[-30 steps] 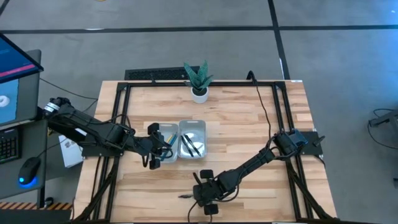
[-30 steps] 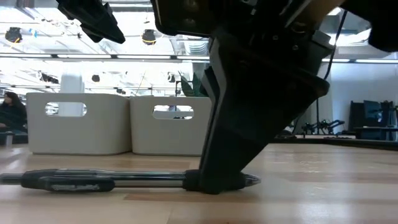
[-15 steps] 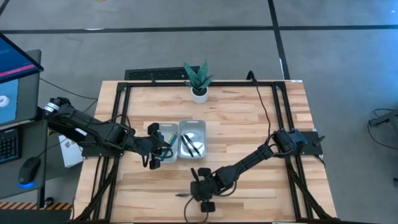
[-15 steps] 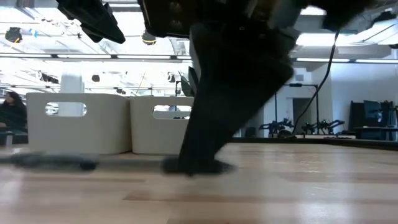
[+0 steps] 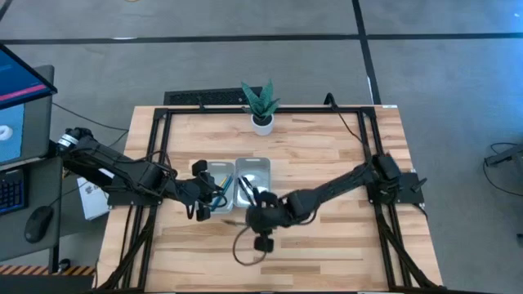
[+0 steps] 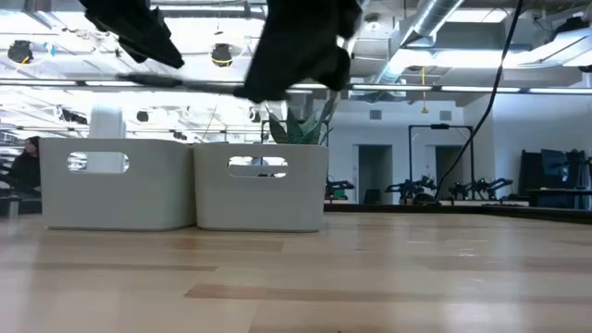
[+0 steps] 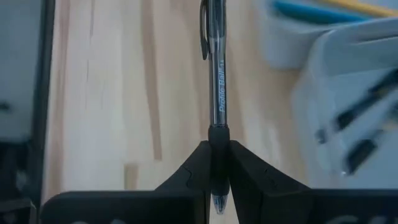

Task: Sort pens & pencils
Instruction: Put the black pen into the right gray bin

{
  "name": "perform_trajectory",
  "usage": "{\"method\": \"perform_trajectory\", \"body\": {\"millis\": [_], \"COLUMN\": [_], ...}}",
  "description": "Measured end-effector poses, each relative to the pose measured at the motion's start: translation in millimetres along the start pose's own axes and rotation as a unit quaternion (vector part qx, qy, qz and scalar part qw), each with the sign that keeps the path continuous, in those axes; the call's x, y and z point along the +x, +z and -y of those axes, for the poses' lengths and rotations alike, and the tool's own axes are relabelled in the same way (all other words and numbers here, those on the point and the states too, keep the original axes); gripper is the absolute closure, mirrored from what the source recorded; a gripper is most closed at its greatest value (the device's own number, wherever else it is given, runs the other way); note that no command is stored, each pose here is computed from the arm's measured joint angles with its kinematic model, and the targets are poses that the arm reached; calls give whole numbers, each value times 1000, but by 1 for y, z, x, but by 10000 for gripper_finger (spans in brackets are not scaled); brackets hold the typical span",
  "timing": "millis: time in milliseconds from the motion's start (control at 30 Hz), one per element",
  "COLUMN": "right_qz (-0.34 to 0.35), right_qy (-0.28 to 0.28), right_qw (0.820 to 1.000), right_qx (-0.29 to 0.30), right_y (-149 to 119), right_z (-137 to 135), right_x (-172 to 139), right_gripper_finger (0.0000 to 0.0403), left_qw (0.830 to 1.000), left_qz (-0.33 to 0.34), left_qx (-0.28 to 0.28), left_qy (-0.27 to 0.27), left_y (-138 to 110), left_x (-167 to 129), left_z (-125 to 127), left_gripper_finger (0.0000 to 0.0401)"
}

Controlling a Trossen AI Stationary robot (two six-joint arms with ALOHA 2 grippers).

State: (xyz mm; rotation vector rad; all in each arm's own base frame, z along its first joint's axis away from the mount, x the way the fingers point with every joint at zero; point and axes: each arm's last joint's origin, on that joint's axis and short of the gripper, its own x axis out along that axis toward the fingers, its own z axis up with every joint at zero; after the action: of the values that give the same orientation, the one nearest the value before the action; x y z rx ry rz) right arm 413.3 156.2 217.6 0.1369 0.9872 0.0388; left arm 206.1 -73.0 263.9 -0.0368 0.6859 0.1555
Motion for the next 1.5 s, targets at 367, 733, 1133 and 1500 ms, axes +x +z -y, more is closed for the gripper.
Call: {"method": "perform_trajectory", "body": {"millis": [367,733,1133,1500], "right_qz": [13,-19,-31,-75], "right_qy": [-55,-116,-153,-136], "right_qw": [985,948,929,925], "right_qx": [160,294,336,346], "right_y": [18,18,13,1], "right_z": [47,93,108,108], "right_x": [-42,-29,1,39], "right_gripper_finger": [340,340,340,336], "left_qw": [997,996,997,997], "left_qz": [70,87,75,71], "left_qx": [-20,-29,-18,-14], "left_qy": [-16,-22,-10,0], "left_y": [5,6,4,3], "left_x": [-38,-48,-43,-41], "left_z": [-8,-13,-12,-11], "left_gripper_finger": [346,346,346,346]}}
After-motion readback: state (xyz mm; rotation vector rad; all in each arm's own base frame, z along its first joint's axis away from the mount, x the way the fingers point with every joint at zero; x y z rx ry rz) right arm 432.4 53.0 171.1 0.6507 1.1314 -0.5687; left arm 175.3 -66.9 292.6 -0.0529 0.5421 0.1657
